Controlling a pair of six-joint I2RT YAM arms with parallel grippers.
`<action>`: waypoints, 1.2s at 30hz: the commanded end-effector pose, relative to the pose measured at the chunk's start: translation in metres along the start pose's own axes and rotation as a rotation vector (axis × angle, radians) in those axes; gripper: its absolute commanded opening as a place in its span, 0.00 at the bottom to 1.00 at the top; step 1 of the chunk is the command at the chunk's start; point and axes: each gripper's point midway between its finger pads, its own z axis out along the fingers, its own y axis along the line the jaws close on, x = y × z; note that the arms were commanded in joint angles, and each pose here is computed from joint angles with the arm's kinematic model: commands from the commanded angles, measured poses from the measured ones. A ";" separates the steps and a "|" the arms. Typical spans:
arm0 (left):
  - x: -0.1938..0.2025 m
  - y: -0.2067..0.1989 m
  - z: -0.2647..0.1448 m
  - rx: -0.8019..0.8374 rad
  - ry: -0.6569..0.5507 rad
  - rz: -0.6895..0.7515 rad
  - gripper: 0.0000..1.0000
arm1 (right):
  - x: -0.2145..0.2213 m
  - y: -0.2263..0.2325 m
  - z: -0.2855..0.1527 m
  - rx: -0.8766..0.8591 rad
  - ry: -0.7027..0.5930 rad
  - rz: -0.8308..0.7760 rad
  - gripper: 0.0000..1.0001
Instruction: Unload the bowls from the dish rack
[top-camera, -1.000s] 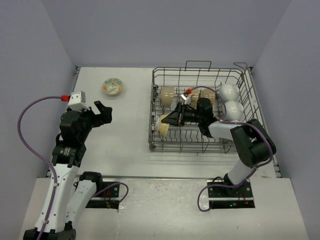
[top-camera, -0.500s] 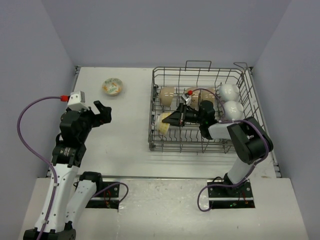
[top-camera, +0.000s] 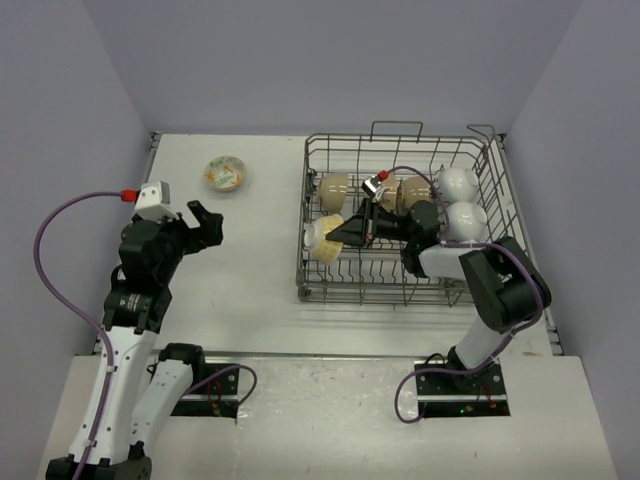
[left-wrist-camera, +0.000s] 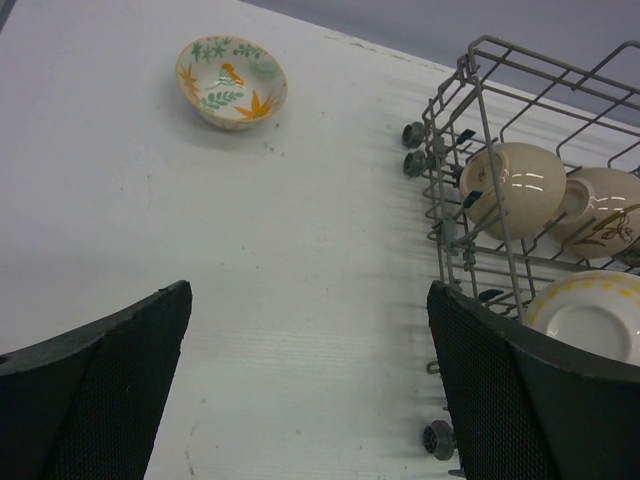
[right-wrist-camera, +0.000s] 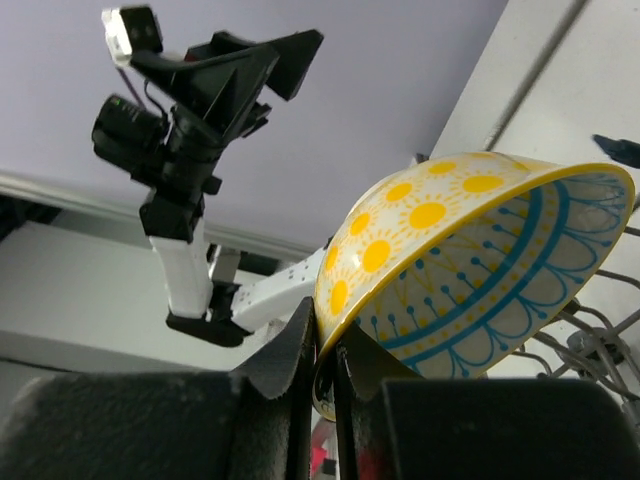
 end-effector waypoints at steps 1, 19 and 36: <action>-0.038 -0.027 -0.011 0.088 -0.048 0.010 1.00 | 0.005 0.086 -0.002 -0.186 0.065 -0.376 0.00; -0.081 -0.244 -0.013 0.518 0.206 0.064 1.00 | 0.066 0.094 -0.068 0.699 0.326 -1.553 0.00; 0.047 -0.300 -0.017 0.593 0.494 0.266 0.93 | 0.072 0.097 -0.067 0.762 0.356 -1.708 0.00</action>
